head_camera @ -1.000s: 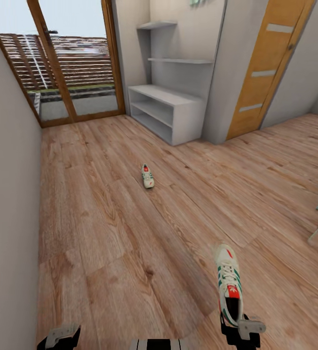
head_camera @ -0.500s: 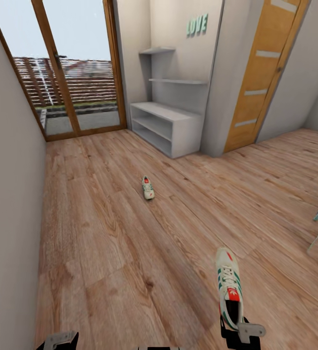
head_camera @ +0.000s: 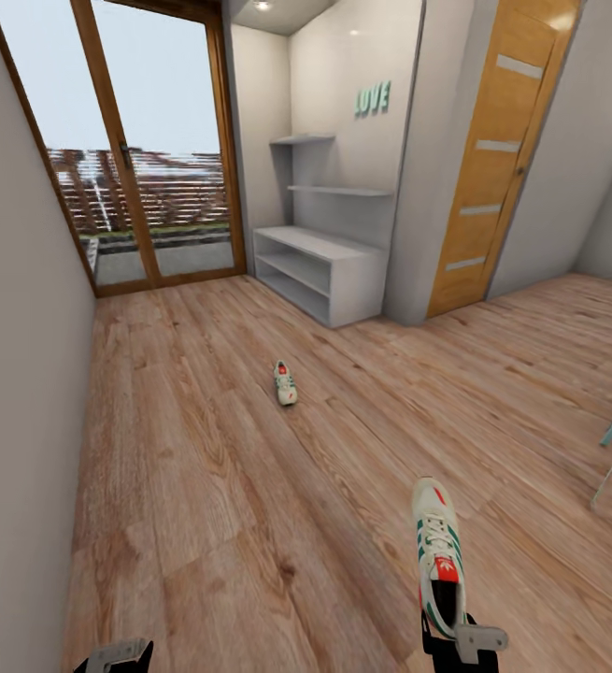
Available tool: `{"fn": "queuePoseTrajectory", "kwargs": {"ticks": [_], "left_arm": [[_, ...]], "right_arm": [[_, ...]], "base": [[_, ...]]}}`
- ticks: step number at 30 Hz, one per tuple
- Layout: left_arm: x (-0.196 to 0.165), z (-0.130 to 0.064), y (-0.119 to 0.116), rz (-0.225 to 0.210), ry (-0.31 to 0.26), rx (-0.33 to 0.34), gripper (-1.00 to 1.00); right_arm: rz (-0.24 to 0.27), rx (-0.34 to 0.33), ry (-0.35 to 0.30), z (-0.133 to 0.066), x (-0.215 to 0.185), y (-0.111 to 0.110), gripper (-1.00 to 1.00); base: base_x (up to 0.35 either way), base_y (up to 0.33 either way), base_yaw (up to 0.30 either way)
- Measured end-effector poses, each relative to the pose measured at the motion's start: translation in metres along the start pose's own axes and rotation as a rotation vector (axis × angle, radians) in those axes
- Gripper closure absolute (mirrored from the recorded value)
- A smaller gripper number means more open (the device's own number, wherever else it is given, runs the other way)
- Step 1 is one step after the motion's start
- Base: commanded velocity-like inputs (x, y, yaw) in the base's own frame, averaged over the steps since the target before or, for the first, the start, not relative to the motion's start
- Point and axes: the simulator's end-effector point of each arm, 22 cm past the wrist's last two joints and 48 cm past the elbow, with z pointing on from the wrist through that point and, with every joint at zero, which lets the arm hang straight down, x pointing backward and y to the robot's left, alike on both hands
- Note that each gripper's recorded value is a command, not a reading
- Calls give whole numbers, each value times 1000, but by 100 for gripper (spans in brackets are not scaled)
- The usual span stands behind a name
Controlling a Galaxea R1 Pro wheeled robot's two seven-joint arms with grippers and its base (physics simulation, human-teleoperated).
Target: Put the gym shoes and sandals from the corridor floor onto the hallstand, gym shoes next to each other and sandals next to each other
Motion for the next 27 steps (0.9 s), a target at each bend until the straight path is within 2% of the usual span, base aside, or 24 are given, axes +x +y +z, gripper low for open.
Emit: {"fn": "queuePoseTrajectory", "kwargs": {"ticks": [6, 27], "left_arm": [[-16, -2, -2, -4, -33, 3, -100], [-66, -25, -4, -9, -48, 6, -100]], "right_arm": [[4, 0, -32, 0, -16, -1, 100], [5, 0, -48, -10, -71, -7, 100]], "base": [[0, 0, 0], [0, 0, 0]]}}
